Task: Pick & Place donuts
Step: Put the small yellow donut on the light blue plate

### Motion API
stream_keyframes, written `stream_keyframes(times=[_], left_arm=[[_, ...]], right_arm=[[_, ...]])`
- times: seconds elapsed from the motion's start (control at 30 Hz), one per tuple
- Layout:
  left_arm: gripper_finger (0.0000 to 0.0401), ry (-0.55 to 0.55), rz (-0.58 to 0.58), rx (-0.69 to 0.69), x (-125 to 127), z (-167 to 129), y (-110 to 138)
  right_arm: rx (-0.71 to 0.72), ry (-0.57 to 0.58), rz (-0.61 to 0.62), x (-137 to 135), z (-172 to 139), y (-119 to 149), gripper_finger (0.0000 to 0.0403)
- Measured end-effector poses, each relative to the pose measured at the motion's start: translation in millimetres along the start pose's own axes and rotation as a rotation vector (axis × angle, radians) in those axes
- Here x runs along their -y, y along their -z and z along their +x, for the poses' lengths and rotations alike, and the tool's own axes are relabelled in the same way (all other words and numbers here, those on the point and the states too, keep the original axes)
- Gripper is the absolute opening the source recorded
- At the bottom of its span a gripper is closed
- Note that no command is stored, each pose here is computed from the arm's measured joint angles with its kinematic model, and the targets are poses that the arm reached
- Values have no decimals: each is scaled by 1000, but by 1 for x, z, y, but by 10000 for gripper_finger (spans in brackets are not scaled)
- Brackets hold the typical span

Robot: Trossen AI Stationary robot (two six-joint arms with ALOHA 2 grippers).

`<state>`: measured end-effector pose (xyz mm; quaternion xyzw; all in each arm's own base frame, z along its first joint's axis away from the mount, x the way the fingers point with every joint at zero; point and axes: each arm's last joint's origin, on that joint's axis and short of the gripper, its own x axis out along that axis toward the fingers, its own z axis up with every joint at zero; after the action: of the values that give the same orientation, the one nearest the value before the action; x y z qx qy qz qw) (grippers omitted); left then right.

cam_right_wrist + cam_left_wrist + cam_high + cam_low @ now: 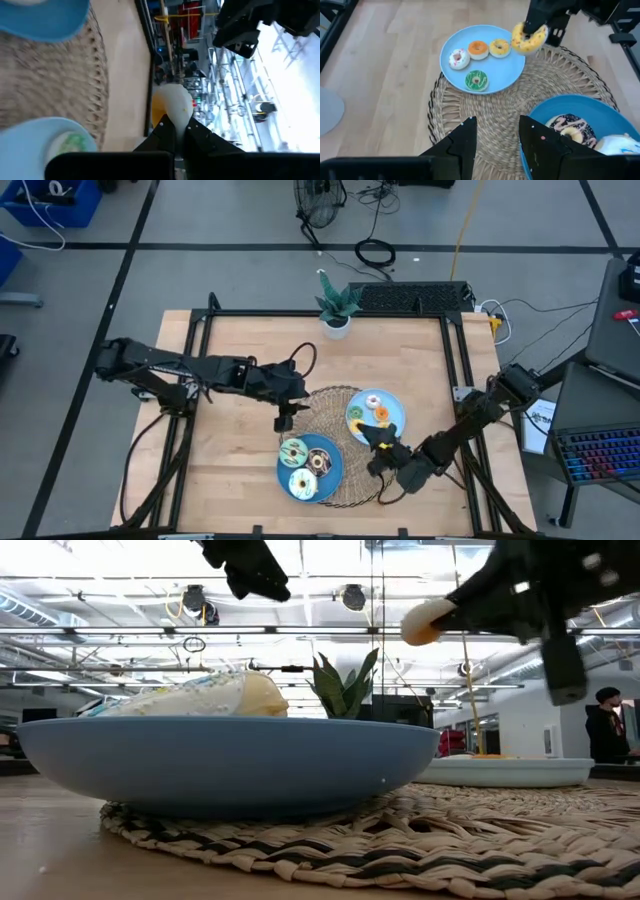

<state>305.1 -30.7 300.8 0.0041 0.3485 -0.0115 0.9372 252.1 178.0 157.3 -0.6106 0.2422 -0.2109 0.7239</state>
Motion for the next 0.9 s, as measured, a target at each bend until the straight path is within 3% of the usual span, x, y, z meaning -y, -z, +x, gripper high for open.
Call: stream_keyframes(times=[0.5,0.63,0.9], left_arm=[[150,-20,-18,19,-8,7,6],[150,-20,-18,17,-8,7,6],[150,-20,-19,34,-8,7,4]], right_arm=[[-18,-221,180,-28,-9,26,2],[-41,-352,179,-36,-9,35,2],[-83,-492,146,-39,4,44,2]])
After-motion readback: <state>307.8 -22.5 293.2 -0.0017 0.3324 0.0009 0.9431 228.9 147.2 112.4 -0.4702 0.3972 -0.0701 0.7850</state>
